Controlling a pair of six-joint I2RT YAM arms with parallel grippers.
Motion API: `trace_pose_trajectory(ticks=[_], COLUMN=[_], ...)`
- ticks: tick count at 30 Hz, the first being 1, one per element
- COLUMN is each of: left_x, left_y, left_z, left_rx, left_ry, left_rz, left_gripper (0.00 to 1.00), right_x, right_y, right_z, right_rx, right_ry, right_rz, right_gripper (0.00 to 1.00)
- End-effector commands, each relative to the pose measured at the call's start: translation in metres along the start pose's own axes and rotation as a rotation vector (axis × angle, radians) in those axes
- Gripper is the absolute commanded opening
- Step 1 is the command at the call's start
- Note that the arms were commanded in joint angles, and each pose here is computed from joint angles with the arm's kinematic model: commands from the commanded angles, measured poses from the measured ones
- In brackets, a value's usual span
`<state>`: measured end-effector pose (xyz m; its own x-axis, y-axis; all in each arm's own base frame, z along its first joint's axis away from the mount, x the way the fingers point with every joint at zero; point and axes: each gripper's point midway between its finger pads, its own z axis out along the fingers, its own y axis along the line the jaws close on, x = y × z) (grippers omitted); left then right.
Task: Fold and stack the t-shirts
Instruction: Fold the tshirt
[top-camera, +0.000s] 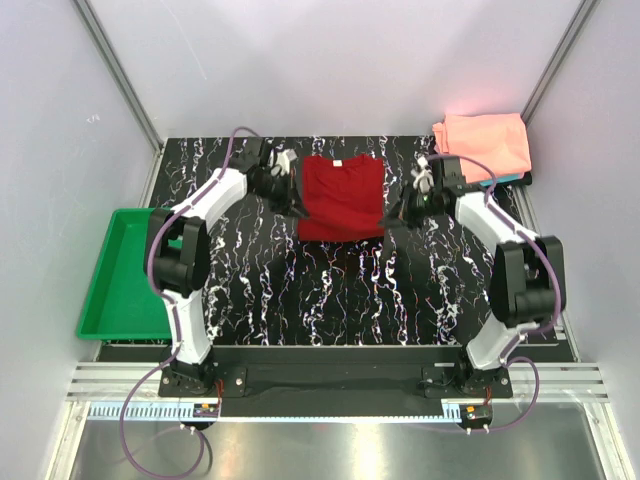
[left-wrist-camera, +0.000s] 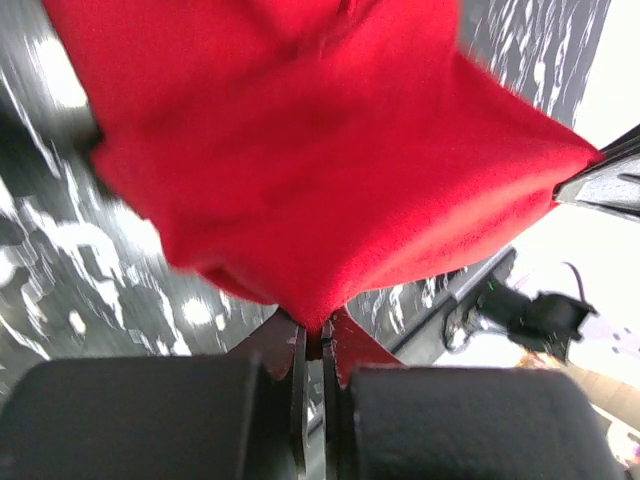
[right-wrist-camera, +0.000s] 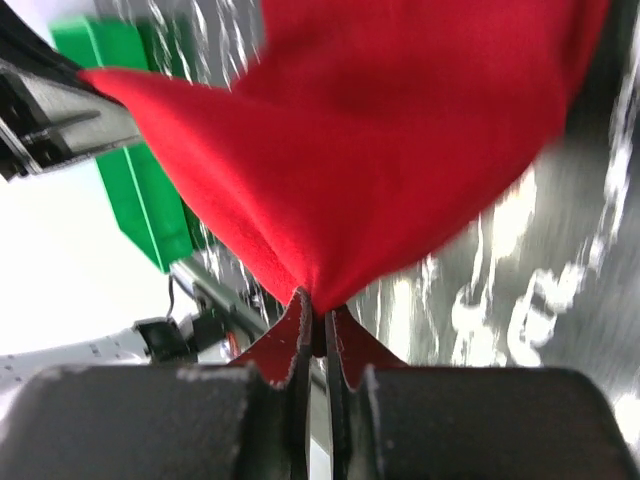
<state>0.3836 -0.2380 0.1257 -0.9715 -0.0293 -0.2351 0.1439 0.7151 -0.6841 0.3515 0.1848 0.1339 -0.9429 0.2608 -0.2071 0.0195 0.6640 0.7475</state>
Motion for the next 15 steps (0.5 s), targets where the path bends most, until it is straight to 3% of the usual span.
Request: trace_pose_trajectory(ticks=[1,3,4,6,7,8,10,11,13,15], left_x=[-0.064,-0.086,-0.109,-0.14,-0.166,-0.179,-0.211,-0.219,-0.226,-0.231], left_y=[-0.018,-0.01,-0.011,0.001,-0.007,0.021,0.041,0.05,0.054,0.043], left_z=[-0.013,-0.002,0.004,0.011,0.005,0.024,0.032,0.032,0.027,0.009], left_rx=[-0.008,-0.024,-0.021,-0.061,-0.067,-0.135,-0.209,-0.257,-0.305,-0.341], left_ry=[-0.152,-0.174,-0.206,-0.271,-0.341,-0.356,-0.441,-0.464,-0.495,-0.533], left_rz=[0.151,0.179,0.209,0.245,0.295,0.305,0.338,0.373,0.398,0.415], left_gripper=[0.0,0.0,0.0,0.02,0.14,0.25,0.54,0.7,0.78,0.87], right_x=[-0.074,-0.102,-0.133,-0.164,-0.194,-0.204,-0.239,-0.242,-0.255,-0.255], right_y=[0.029,0.017,0.035,0.01,0.028,0.005,0.016,-0.004,-0.001,0.008], right_z=[-0.002,0.016,0.011,0.04,0.037,0.064,0.073,0.092,0.09,0.076], right_rx=[-0.046,-0.016,-0.036,0.014,-0.009,0.007,-0.015,0.017,0.055,0.06], right_ry=[-0.141,-0.154,-0.213,-0.229,-0.294,-0.277,-0.352,-0.336,-0.378,-0.397], right_rz=[-0.145,-0.174,-0.227,-0.237,-0.297,-0.288,-0.39,-0.391,-0.434,-0.438], right_gripper=[0.0,0.0,0.0,0.0,0.0,0.02,0.51,0.63,0.89,0.92])
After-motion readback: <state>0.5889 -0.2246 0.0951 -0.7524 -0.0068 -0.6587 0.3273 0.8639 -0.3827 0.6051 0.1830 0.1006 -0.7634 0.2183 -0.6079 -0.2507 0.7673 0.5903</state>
